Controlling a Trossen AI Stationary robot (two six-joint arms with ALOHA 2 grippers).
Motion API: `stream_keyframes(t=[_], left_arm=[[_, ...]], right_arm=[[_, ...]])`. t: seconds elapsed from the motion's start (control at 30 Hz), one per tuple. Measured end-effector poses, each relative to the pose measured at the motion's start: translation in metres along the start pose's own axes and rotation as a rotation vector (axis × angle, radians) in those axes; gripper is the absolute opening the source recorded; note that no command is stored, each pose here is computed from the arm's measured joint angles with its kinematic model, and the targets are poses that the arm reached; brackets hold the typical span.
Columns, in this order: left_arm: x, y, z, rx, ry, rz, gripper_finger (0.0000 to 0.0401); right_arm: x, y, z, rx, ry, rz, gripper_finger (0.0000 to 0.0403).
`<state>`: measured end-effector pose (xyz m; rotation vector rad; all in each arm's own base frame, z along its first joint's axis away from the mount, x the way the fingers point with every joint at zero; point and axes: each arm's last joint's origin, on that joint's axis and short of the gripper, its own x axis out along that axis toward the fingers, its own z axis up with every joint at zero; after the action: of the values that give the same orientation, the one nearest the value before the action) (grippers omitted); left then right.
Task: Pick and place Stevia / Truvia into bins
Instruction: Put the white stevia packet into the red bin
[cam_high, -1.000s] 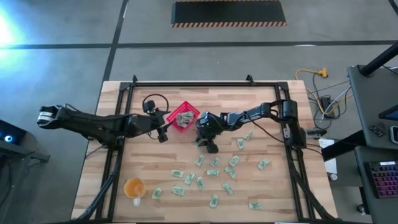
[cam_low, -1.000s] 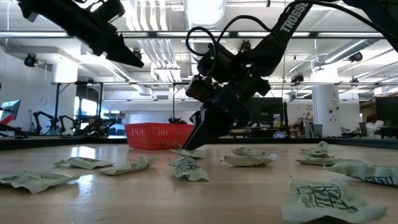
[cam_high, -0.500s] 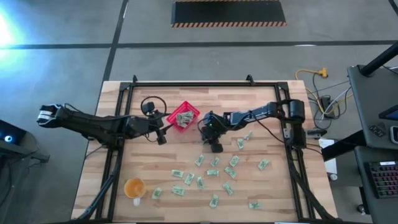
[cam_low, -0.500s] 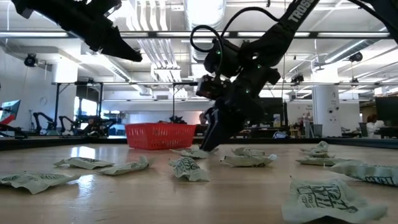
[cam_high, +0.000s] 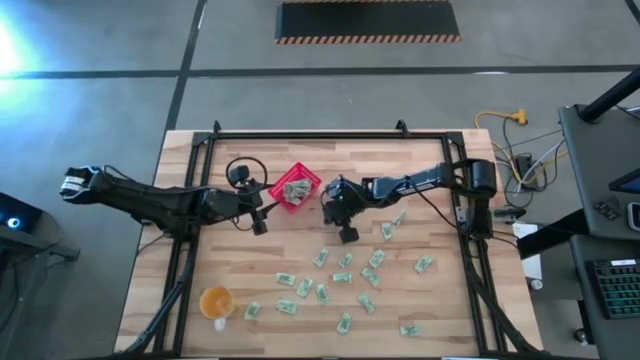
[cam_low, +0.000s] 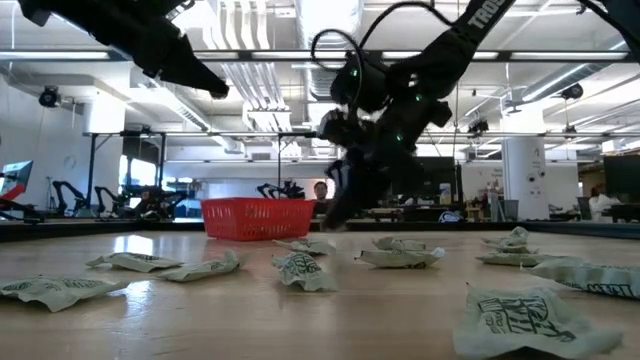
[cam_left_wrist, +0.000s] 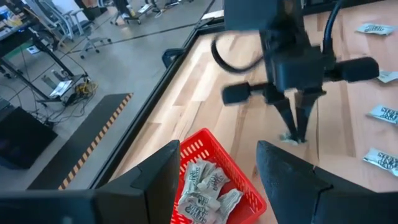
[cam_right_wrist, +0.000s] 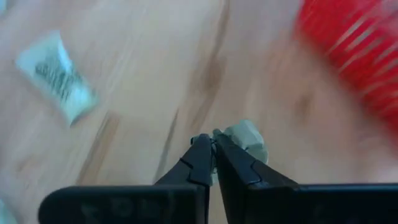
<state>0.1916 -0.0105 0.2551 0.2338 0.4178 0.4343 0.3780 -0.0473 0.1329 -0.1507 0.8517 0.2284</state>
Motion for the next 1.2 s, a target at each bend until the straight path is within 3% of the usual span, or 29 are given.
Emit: stream_keyframes(t=[0.33, 0.5, 0.9, 1.2], left_arm=[[0.000, -0.001, -0.002, -0.019, 0.004, -0.019, 0.0195], [0.000, -0.002, -0.002, -0.018, 0.005, -0.065, 0.0195], [0.000, -0.004, -0.002, -0.041, 0.006, -0.075, 0.0195], [0.000, -0.004, -0.002, -0.044, 0.004, -0.078, 0.0195]], right_arm=[[-0.024, -0.022, 0.038, -0.165, -0.315, -0.279, 0.0009], [-0.031, -0.043, 0.038, -0.122, -0.392, -0.349, 0.0009], [-0.047, -0.081, 0.028, 0.103, -0.493, -0.322, 0.0009], [-0.016, -0.099, 0.032, 0.203, -0.472, -0.294, 0.0009]])
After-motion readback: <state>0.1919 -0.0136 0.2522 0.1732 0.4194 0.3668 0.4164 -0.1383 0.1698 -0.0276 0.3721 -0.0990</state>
